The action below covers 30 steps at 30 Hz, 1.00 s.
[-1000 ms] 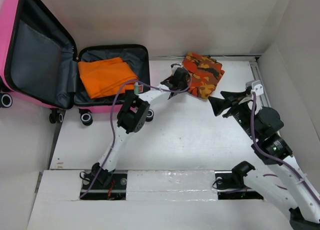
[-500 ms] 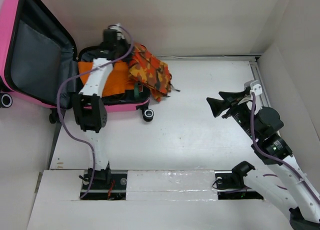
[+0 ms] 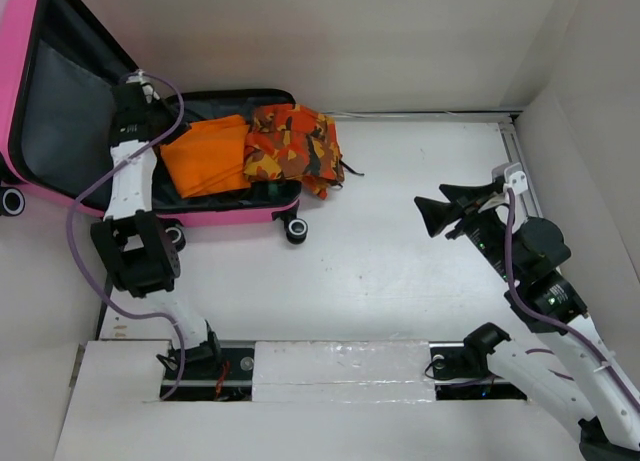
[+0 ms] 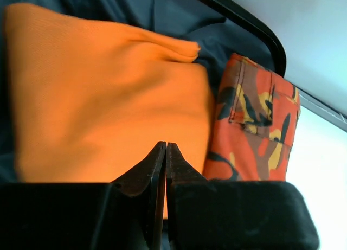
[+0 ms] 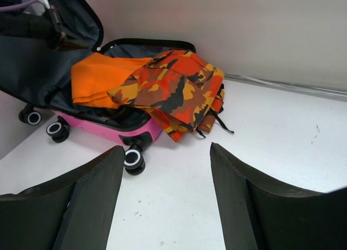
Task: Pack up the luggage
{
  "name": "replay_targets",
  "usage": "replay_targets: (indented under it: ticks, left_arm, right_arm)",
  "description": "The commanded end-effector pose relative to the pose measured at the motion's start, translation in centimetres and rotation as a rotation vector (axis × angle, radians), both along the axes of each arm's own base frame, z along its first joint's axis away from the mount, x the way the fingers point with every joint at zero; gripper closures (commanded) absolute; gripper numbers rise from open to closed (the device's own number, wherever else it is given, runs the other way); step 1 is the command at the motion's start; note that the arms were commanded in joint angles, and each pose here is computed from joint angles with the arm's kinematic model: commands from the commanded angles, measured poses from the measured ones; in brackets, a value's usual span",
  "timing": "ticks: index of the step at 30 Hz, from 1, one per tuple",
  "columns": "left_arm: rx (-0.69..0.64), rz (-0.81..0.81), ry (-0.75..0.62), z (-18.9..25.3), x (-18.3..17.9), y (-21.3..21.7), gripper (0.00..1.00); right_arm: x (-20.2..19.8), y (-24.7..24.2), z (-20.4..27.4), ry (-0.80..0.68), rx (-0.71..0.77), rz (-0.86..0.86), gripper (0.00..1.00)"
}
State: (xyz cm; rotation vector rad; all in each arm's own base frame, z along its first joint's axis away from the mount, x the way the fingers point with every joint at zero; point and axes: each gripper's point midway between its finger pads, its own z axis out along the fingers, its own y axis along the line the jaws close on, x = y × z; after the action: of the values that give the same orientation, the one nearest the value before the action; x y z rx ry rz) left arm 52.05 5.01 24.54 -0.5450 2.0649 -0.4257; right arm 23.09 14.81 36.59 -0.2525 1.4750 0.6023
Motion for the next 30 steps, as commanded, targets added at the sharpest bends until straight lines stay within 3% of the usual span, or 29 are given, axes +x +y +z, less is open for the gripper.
replay_targets:
  ticks: [1, 3, 4, 5, 7, 12, 18, 23, 25, 28, 30]
  left_arm:
    - [-0.035, -0.112, -0.081, 1.3, -0.9, -1.7, 1.0]
    - [-0.057, -0.233, -0.084, 0.8, -1.3, -5.0, 0.98]
    - [-0.084, -0.324, -0.088, 1.0, -1.7, -8.2, 0.69]
    - [-0.08, -0.357, -0.071, 0.7, -2.1, -9.6, 0.58]
    - [-0.083, -0.402, -0.038, -0.5, -2.5, -12.4, 0.5]
    - [-0.122, -0.335, 0.04, -4.1, -2.7, -12.0, 0.34]
    - [-0.172, -0.346, 0.156, -8.6, -2.3, -13.2, 0.34]
    - [-0.134, -0.297, 0.154, -9.4, -1.8, -12.2, 0.34]
    - [-0.185, -0.344, 0.161, -9.9, -1.4, -13.3, 0.34]
    - [-0.217, -0.375, 0.174, -11.0, -1.3, -14.3, 0.37]
    - [-0.245, -0.396, 0.167, -10.9, -1.5, -14.9, 0.47]
  right_arm:
    - [-0.5, 0.2, 1.1, -0.042, 0.024, 0.022, 0.3]
    - [-0.3, 0.4, 0.9, -0.034, 0.019, 0.022, 0.3]
    - [-0.4, 0.5, 0.9, -0.035, 0.018, 0.033, 0.3]
    - [-0.2, 0.6, 0.7, -0.027, 0.014, 0.033, 0.3]
    - [0.0, 0.9, 0.4, -0.025, 0.0, 0.041, 0.3]
    - [0.0, 0.9, 0.4, -0.025, 0.0, 0.041, 0.3]
    - [-0.3, 0.7, 0.7, -0.033, 0.005, 0.041, 0.29]
    - [-0.4, 0.7, 0.5, -0.034, 0.006, 0.041, 0.29]
    - [-0.4, 0.7, 0.5, -0.034, 0.006, 0.041, 0.29]
    - [-0.2, 0.9, 0.2, -0.024, -0.001, 0.05, 0.29]
    - [-0.2, 1.0, 0.2, -0.024, -0.001, 0.05, 0.29]
